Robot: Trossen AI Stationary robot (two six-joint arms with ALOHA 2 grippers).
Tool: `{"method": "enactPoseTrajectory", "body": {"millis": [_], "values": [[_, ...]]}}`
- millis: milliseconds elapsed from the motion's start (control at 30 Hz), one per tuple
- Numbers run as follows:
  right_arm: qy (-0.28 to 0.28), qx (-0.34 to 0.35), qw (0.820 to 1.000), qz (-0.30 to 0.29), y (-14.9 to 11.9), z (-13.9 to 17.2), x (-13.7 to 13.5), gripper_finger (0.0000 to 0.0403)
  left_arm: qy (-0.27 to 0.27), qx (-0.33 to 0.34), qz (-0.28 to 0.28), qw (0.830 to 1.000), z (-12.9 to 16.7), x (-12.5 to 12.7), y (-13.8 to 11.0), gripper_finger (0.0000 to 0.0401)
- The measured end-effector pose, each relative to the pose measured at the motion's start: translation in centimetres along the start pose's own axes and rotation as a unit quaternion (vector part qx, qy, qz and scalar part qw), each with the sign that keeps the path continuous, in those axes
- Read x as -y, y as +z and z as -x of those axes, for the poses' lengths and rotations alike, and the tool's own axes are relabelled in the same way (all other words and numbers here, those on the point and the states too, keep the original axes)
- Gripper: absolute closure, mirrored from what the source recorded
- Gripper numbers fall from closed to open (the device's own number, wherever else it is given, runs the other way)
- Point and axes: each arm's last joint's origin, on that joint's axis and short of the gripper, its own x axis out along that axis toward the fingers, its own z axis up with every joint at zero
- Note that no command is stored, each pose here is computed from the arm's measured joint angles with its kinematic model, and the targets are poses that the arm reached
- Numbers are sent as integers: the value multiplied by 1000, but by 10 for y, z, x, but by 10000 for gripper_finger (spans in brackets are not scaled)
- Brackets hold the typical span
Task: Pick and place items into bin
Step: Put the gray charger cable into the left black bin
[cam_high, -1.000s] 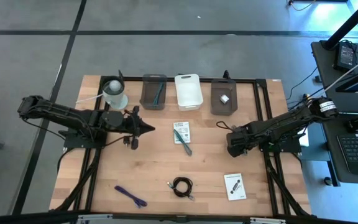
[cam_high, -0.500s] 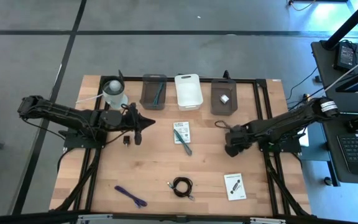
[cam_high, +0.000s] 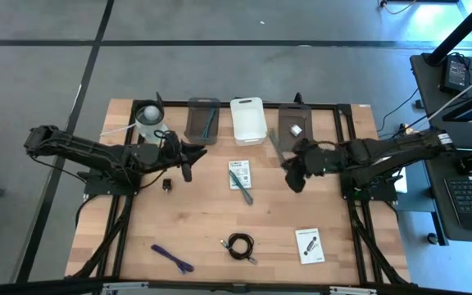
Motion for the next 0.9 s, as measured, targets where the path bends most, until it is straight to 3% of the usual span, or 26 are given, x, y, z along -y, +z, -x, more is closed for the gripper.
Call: {"method": "enactPoseTrajectory", "body": {"millis": [167, 300, 433, 600, 800, 900], "values": [[41, 88, 994, 53, 28, -10, -12, 365, 2, -2, 51, 999, -1, 0, -1, 291], [74, 102, 987, 95, 38, -30, -21, 365, -1, 25, 73, 997, -2, 0, 5, 290], [71, 89, 987, 115, 41, -53, -27, 365, -26, 67, 62, 995, -3, 0, 16, 285], [97, 83, 983, 132, 53, -77, -36, 365, -66, 103, 61, 991, -4, 1, 27, 253], [128, 69, 978, 148, 70, -109, -46, 365, -58, 120, 4, 991, -4, 1, 29, 208], [144, 61, 975, 160, 80, -124, -50, 365, -62, 119, -65, 989, -4, 2, 29, 204]]}}
